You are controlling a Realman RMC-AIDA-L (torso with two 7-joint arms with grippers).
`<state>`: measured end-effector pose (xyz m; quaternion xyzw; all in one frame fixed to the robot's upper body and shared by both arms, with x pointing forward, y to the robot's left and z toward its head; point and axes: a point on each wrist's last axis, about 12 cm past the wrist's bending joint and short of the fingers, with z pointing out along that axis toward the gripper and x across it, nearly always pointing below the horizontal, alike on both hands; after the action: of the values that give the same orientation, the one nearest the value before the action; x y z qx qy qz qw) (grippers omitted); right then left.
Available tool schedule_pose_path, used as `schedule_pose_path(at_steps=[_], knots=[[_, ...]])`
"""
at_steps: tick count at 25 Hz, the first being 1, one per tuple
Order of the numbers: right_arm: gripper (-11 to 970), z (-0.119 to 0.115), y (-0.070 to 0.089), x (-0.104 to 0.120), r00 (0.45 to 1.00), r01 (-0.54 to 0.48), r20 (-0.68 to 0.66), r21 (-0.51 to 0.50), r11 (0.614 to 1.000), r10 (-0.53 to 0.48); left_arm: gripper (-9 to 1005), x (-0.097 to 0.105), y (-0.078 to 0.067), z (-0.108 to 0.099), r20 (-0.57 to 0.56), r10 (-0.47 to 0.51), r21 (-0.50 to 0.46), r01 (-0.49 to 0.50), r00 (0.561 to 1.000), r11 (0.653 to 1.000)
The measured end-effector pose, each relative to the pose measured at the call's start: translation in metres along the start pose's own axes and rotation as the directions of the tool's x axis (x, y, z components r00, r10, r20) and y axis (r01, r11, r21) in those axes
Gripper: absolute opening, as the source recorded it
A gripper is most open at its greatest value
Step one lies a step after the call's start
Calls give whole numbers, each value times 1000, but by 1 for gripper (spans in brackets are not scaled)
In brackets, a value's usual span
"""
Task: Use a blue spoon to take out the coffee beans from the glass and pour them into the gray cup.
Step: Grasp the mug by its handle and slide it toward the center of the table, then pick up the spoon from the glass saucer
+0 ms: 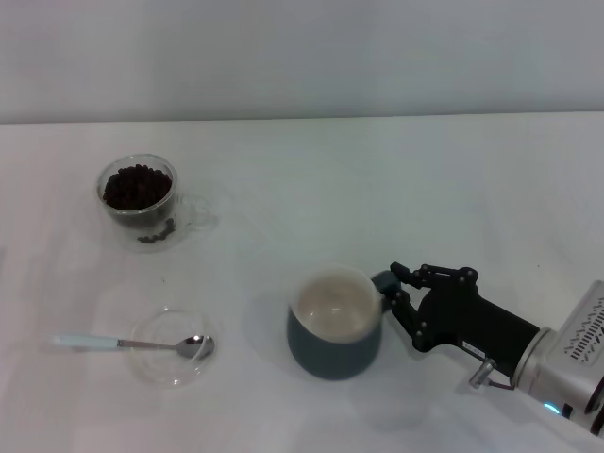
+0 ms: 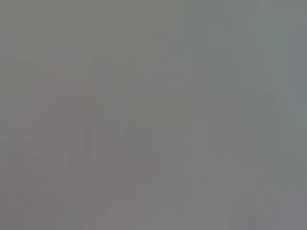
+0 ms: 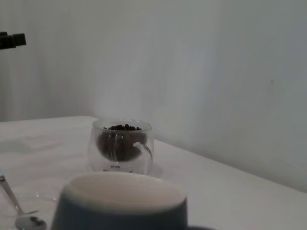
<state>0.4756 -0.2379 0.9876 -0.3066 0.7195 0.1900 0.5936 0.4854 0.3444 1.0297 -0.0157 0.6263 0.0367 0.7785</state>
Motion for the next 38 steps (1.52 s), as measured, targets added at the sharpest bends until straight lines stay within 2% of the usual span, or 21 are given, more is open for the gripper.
schedule_pose_path(at_steps=[7, 13, 18, 23, 28, 31, 33, 34, 35, 38], knots=[[204, -3, -3, 2, 1000, 5, -5, 12, 1000, -5, 726, 1, 1, -1, -4, 4, -7, -4, 1000, 1000], [455, -12, 0, 8, 1000, 8, -22, 4, 1000, -8, 726, 0, 3, -4, 1, 6, -11, -6, 1000, 1000], [574, -31, -6, 14, 1000, 8, -1, 42, 999, -8, 726, 0, 3, -4, 1, 7, -10, -7, 1000, 1000], [574, -56, -22, 12, 997, -6, 82, 141, 990, -6, 726, 0, 0, -6, 6, 3, 1, -3, 1000, 1000], [574, -79, -45, 2, 979, -11, 195, 298, 955, -50, 726, -2, -7, -19, 40, -42, 13, 41, 998, 999], [574, -85, -57, -5, 967, 19, 226, 389, 921, -116, 726, -6, -12, -31, 78, -131, 43, 128, 988, 991], [574, -87, -64, -9, 960, 45, 231, 439, 898, -161, 726, -9, -14, -40, 89, -246, 83, 239, 965, 968], [574, -89, -68, -11, 954, 59, 234, 465, 883, -187, 726, -9, -15, -45, 84, -304, 103, 295, 949, 950], [574, -90, -72, -14, 949, 69, 238, 484, 873, -207, 726, -10, -15, -52, 75, -392, 129, 381, 917, 916], [574, -95, -81, -22, 927, 103, 255, 531, 841, -274, 726, -13, -14, -63, 66, -529, 159, 515, 846, 842]])
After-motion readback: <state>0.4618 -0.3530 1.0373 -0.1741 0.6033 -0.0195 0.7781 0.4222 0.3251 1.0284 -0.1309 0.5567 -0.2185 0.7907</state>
